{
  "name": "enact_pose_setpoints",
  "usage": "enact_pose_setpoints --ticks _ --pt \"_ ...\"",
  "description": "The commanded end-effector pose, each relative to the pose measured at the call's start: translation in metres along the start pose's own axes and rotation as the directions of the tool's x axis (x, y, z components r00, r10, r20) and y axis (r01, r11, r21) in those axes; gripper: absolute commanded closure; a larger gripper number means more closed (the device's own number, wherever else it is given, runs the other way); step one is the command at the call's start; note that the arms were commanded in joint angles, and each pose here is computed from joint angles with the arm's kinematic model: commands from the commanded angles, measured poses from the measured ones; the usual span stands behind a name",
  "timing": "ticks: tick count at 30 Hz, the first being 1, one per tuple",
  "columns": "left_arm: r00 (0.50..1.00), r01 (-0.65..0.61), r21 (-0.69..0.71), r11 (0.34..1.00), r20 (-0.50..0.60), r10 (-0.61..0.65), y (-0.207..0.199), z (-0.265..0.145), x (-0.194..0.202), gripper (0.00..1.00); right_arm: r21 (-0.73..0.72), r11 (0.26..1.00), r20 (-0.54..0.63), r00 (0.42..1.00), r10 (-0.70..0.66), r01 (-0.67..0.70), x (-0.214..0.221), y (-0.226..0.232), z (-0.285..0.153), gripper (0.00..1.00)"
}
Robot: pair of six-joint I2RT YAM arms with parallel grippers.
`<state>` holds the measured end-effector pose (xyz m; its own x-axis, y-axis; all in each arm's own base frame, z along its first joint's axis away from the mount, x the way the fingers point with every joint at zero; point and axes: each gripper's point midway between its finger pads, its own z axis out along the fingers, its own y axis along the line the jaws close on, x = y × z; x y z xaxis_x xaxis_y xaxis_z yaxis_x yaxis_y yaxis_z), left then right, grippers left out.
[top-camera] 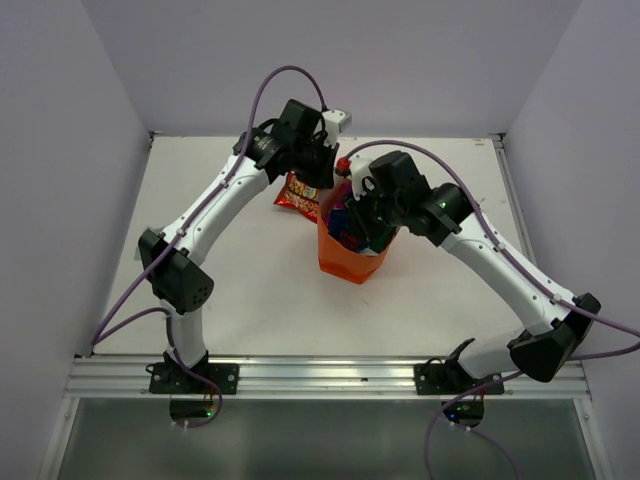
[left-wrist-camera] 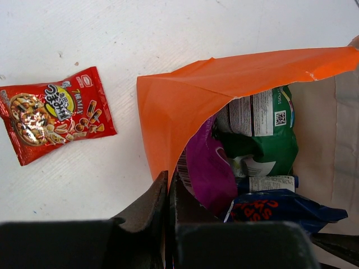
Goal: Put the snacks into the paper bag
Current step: Adjust the snack in the paper bag.
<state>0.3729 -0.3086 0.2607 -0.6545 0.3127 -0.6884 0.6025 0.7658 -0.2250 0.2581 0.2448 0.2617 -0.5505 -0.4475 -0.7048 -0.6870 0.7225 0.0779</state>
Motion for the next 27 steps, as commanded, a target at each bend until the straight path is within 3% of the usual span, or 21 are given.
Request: enact_pose_setpoints --ticks 1,6,17,27 --pt "0.982 -0.021 0.047 0.999 0.19 0.012 -0.016 -0.036 -0.051 0.94 -0.008 1.0 -0.042 0.999 -0.005 0.004 0.01 0.002 0.002 0.74" --pt "0.983 -0.018 0.045 0.999 0.186 0.009 -0.015 -0.036 -0.05 0.94 -0.005 1.0 -0.111 0.994 0.006 -0.007 0.035 0.0 0.03 0.81" --pt "0.983 -0.009 0.043 0.999 0.182 0.001 -0.015 -0.035 -0.047 0.94 0.047 0.995 -0.251 0.963 0.1 -0.091 0.086 -0.011 0.09 0.81" --pt "0.985 -0.002 0.043 0.999 0.171 -0.006 -0.014 -0.034 -0.042 0.91 0.081 0.994 0.004 0.997 0.079 -0.08 0.003 -0.01 0.013 0.78"
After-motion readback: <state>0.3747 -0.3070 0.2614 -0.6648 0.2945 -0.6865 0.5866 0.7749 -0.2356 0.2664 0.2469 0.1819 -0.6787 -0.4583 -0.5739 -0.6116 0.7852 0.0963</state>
